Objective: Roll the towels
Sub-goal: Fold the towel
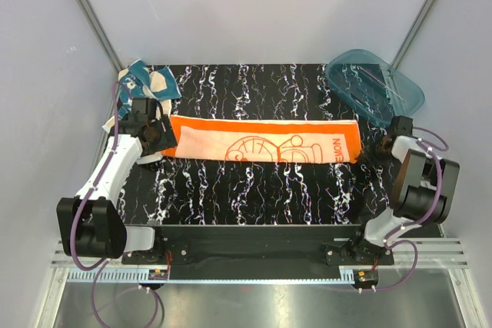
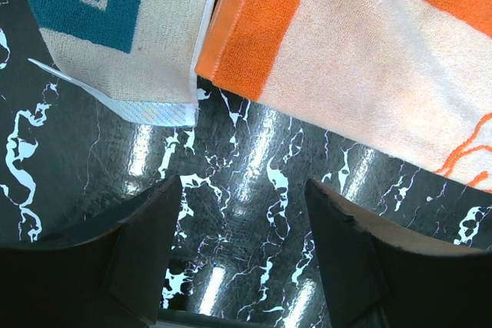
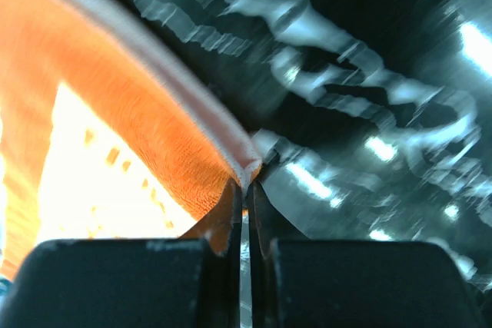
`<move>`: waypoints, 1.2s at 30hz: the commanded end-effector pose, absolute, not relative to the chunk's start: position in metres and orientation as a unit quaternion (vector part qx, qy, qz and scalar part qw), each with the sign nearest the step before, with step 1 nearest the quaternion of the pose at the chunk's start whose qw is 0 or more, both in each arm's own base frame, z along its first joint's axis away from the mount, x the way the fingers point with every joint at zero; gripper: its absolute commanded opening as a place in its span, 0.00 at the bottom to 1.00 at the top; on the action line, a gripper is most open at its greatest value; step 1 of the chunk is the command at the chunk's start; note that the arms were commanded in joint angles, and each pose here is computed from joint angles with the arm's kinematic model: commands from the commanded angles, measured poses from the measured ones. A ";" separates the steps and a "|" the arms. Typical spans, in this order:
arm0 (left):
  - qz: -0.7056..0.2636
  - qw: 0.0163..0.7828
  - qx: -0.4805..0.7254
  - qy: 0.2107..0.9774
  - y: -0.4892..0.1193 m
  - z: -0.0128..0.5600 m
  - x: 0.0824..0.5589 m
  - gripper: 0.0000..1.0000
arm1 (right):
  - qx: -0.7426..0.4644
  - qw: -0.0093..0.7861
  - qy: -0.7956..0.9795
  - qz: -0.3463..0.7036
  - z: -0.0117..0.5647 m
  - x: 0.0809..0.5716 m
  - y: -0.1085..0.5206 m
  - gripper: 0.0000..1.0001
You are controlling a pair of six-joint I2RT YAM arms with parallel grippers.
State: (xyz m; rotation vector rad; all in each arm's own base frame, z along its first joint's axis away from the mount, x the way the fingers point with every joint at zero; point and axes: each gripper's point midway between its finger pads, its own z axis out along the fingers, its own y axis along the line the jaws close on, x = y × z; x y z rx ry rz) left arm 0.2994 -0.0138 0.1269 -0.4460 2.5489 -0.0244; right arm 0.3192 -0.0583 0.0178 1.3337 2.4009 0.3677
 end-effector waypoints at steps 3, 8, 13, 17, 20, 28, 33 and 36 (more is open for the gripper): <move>-0.018 0.301 -0.158 0.940 -0.017 0.137 0.306 0.70 | 0.399 0.234 0.879 0.114 0.069 0.327 -0.017 0.00; -0.023 0.307 -0.157 0.938 -0.018 0.141 0.306 0.70 | 0.325 0.282 0.894 0.126 0.122 0.353 0.050 0.00; -0.024 0.310 -0.157 0.937 -0.018 0.143 0.305 0.70 | 0.251 0.300 0.907 0.157 0.166 0.378 0.132 0.00; -0.028 0.314 -0.155 0.936 -0.020 0.145 0.305 0.70 | 0.194 0.318 0.911 0.177 0.195 0.394 0.192 0.00; -0.030 0.311 -0.154 0.937 -0.021 0.145 0.305 0.70 | 0.149 0.326 0.914 0.190 0.215 0.405 0.238 0.00; -0.030 0.315 -0.156 0.936 -0.020 0.147 0.304 0.70 | 0.074 0.332 0.903 0.262 0.241 0.420 0.350 0.00; -0.027 0.312 -0.157 0.937 -0.019 0.145 0.304 0.71 | 0.037 0.326 0.896 0.301 0.246 0.415 0.410 0.00; -0.023 0.311 -0.160 0.937 -0.018 0.145 0.304 0.71 | 0.026 0.322 0.895 0.308 0.243 0.413 0.430 0.00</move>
